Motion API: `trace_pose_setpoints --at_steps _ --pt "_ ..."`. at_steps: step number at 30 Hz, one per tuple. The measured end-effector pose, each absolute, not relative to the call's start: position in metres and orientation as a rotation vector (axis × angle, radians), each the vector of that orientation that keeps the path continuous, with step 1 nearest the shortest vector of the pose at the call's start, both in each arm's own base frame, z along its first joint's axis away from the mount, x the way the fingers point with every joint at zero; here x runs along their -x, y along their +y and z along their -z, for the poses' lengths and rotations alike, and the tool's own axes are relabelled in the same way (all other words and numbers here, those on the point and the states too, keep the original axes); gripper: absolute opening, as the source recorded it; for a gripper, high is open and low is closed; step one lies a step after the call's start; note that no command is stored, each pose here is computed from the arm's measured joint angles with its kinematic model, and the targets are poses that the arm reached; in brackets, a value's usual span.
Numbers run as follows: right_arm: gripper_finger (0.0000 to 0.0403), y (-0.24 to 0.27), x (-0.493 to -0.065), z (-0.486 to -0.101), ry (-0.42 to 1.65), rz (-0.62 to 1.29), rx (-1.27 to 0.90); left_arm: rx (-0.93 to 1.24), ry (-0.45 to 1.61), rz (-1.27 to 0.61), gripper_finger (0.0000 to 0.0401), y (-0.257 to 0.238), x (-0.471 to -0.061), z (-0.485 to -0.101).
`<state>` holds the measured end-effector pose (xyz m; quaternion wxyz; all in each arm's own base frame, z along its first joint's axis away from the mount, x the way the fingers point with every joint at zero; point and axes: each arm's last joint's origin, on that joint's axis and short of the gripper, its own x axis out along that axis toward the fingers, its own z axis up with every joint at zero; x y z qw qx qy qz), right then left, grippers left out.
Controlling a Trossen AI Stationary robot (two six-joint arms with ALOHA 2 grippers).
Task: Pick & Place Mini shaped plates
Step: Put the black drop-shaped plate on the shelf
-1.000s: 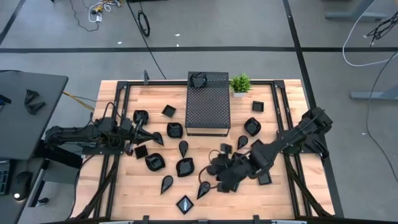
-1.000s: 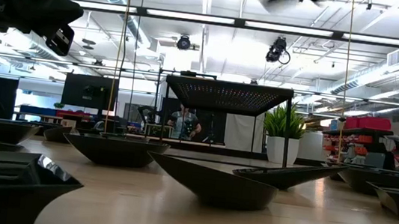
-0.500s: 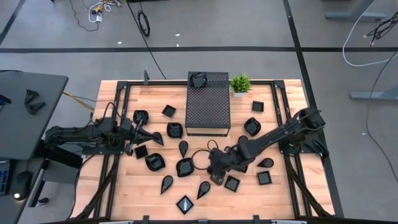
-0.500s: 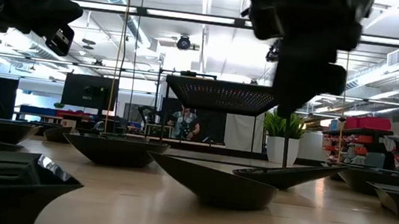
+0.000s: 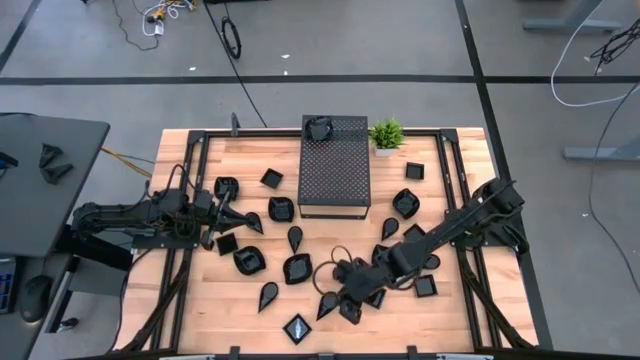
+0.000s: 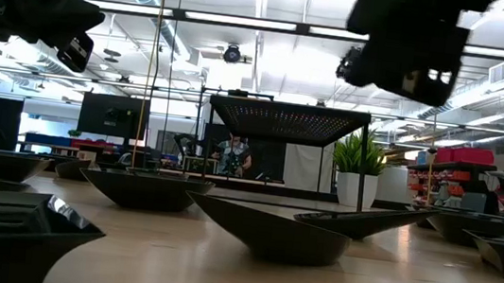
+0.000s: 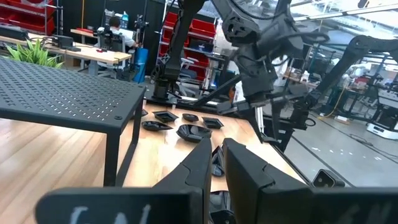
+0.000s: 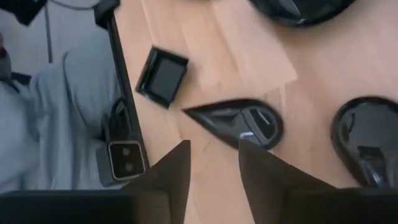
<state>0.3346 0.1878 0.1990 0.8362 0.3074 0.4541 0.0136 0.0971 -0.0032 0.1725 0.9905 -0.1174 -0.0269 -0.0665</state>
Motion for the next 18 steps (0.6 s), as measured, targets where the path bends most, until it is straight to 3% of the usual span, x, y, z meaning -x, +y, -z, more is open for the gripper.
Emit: trace_pose_setpoints --at_steps 18 --pt "0.0132 0.181 -0.331 -0.165 1.034 -0.050 -0.020 0.238 -0.051 0.107 0.0048 -0.002 -0.097 -0.172"
